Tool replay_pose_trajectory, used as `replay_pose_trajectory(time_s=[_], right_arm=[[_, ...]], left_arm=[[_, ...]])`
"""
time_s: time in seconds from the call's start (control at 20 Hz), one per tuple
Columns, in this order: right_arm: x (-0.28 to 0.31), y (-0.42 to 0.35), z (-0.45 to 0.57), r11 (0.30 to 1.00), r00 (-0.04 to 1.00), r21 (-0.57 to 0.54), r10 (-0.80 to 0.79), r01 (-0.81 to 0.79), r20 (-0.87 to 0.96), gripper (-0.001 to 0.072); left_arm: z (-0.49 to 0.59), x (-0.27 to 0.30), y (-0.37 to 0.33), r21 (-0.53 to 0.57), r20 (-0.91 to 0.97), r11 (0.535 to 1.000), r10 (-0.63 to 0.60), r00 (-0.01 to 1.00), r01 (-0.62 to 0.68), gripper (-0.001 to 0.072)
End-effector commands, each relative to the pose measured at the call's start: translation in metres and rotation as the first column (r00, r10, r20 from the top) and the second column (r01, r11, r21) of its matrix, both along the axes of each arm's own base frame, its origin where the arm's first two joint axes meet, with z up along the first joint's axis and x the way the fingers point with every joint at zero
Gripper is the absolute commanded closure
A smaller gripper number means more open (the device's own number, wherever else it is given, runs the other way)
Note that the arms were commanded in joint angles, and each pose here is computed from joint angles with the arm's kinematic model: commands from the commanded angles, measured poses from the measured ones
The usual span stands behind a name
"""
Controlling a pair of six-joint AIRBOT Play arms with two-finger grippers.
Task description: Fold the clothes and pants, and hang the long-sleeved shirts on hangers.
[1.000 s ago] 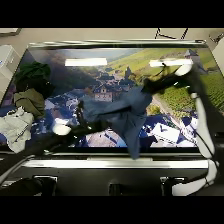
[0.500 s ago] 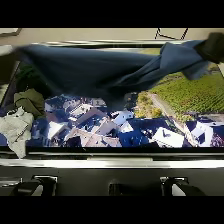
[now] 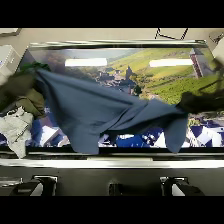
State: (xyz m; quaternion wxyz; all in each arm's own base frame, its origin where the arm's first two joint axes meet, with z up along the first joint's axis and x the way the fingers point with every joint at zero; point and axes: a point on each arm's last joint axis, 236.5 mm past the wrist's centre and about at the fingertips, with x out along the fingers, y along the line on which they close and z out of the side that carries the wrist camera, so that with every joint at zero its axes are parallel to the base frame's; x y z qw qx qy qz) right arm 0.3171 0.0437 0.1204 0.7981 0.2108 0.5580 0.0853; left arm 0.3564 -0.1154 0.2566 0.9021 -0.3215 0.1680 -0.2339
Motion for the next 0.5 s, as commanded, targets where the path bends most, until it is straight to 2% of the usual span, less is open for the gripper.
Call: replay_pose_trajectory(time_s=[0.0, 0.1, 0.15, 0.25, 0.3, 0.35, 0.45], right_arm=[[0.026, 0.018, -0.105, 0.978, 0.990, 0.153, -0.136, 0.140, -0.032, 0.0672], [0.024, 0.040, -0.155, 0.970, 0.982, 0.181, -0.141, 0.163, -0.128, 0.0665], [0.023, 0.053, -0.173, 0.975, 0.982, 0.176, -0.105, 0.133, -0.159, 0.0581], [0.028, 0.072, -0.187, 0.983, 0.987, 0.182, -0.007, 0.036, -0.161, 0.0235], [0.036, 0.068, -0.182, 0.984, 0.989, 0.176, 0.004, 0.023, -0.149, 0.0124], [0.047, 0.056, -0.170, 0.988, 0.992, 0.154, 0.006, 0.013, -0.122, 0.0035], [0.065, 0.004, -0.135, 0.996, 0.995, 0.082, -0.022, 0.029, -0.093, 0.0010]], left_arm=[[-0.125, 0.006, -0.012, -0.026, -0.330, 0.998, -0.062, 0.942, 0.057, 0.0688], [-0.175, 0.007, -0.012, -0.040, -0.447, 0.998, -0.065, 0.892, 0.053, 0.0688], [-0.193, 0.008, -0.012, -0.045, -0.490, 0.998, -0.067, 0.869, 0.051, 0.0688], [-0.213, 0.012, -0.011, -0.051, -0.538, 0.998, -0.067, 0.840, 0.047, 0.0688], [-0.219, 0.015, -0.009, -0.049, -0.548, 0.998, -0.058, 0.834, 0.037, 0.0688], [-0.222, 0.018, -0.005, -0.046, -0.552, 0.999, -0.044, 0.833, 0.023, 0.0687], [-0.223, 0.022, 0.004, -0.043, -0.550, 0.999, -0.018, 0.835, -0.007, 0.0687]])
